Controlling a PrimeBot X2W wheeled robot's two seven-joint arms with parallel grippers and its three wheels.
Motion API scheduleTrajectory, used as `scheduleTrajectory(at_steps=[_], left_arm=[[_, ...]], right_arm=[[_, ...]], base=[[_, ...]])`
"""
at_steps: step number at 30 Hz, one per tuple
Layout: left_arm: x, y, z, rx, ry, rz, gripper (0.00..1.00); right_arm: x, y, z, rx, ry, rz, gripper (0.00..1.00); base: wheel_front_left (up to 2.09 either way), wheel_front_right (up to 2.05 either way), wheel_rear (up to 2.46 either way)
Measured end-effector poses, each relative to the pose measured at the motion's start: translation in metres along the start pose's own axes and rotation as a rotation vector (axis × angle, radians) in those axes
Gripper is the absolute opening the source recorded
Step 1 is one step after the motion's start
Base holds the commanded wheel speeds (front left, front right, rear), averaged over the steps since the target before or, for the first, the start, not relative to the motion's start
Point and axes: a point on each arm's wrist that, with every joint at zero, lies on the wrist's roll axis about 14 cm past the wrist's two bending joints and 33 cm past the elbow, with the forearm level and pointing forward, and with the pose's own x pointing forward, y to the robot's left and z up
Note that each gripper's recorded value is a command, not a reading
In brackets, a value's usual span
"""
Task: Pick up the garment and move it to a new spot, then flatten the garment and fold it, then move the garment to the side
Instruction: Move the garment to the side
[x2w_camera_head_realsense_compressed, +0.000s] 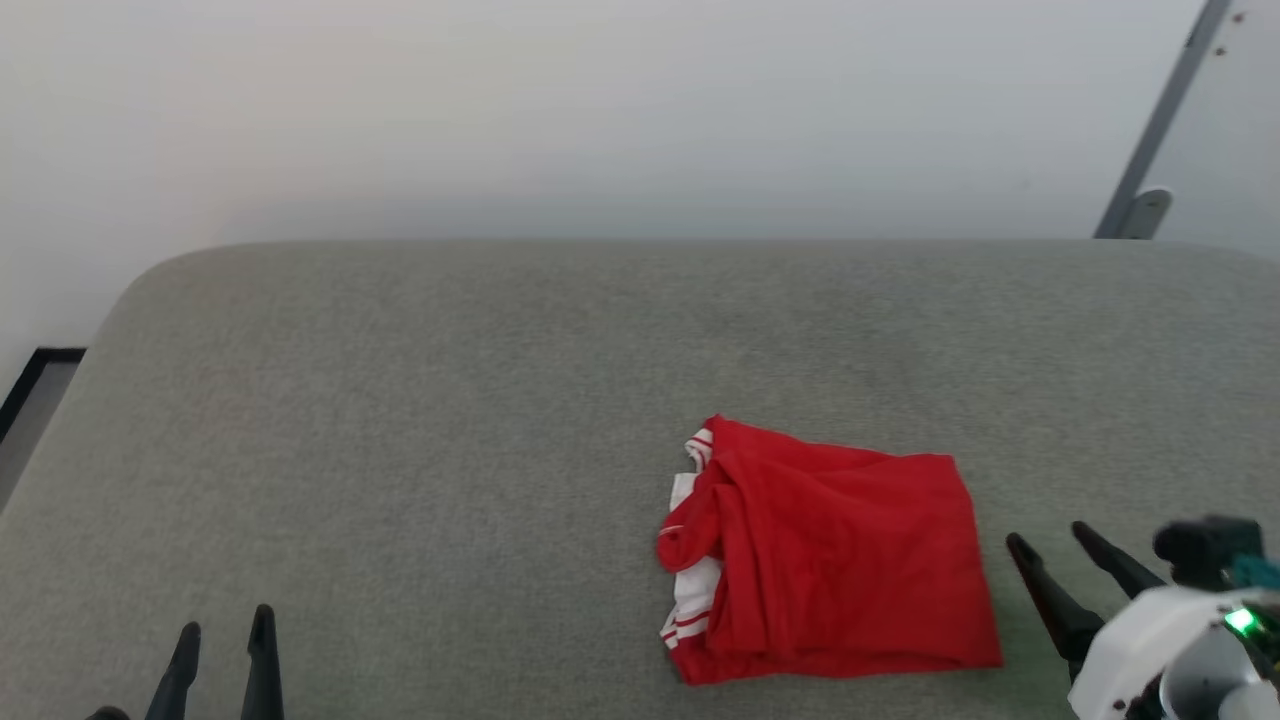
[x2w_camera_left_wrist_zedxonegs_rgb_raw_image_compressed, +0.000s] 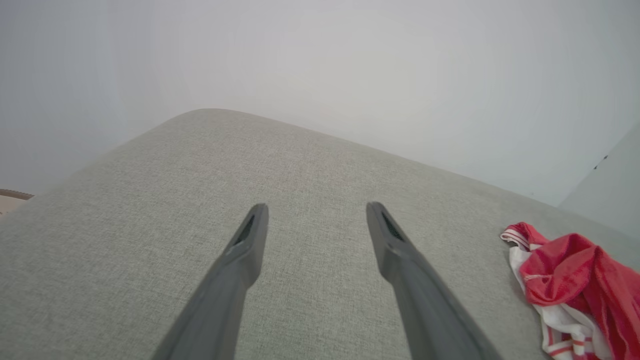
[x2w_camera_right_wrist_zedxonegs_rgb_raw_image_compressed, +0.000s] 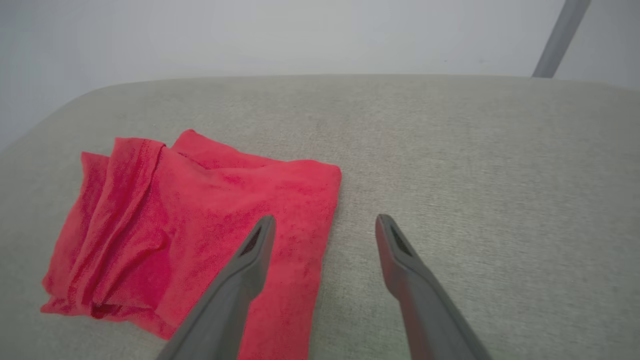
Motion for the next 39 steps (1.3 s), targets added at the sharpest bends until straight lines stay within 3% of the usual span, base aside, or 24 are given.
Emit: scheduleTrajectory(at_steps=[15, 24, 25, 26, 27, 34, 39], left_arm=[[0.011, 0.001, -0.012, -0.017, 0.046, 0.015, 1.0], [0.024, 0.003, -0.023, -0.017, 0.085, 0.024, 1.0], [0.024, 0.003, -0.023, -0.017, 0.085, 0.024, 1.0], [0.025, 0.003, -0.024, -0.018, 0.091, 0.024, 1.0], [0.027, 0.002, -0.026, -0.019, 0.094, 0.022, 1.0], [0.044, -0.008, -0.027, -0.004, 0.099, -0.02, 1.0], [0.063, -0.024, -0.023, -0.006, 0.082, -0.07, 1.0]], right_arm=[[0.048, 0.014, -0.045, -0.027, 0.554, 0.115, 1.0], [0.065, 0.031, -0.087, 0.026, 0.88, 0.151, 1.0], [0.065, 0.031, -0.087, 0.026, 0.88, 0.151, 0.6], [0.066, 0.031, -0.089, 0.022, 0.9, 0.152, 0.4], [0.068, 0.032, -0.089, 0.016, 0.912, 0.155, 0.0], [0.085, 0.028, -0.074, 0.016, 0.843, 0.166, 0.0], [0.09, -0.005, -0.05, 0.003, 0.771, 0.093, 0.0]], base=[[0.0, 0.0, 0.0], [0.0, 0.0, 0.0], [0.0, 0.0, 0.0], [0.0, 0.0, 0.0], [0.0, 0.0, 0.0], [0.0, 0.0, 0.0], [0.0, 0.0, 0.0]])
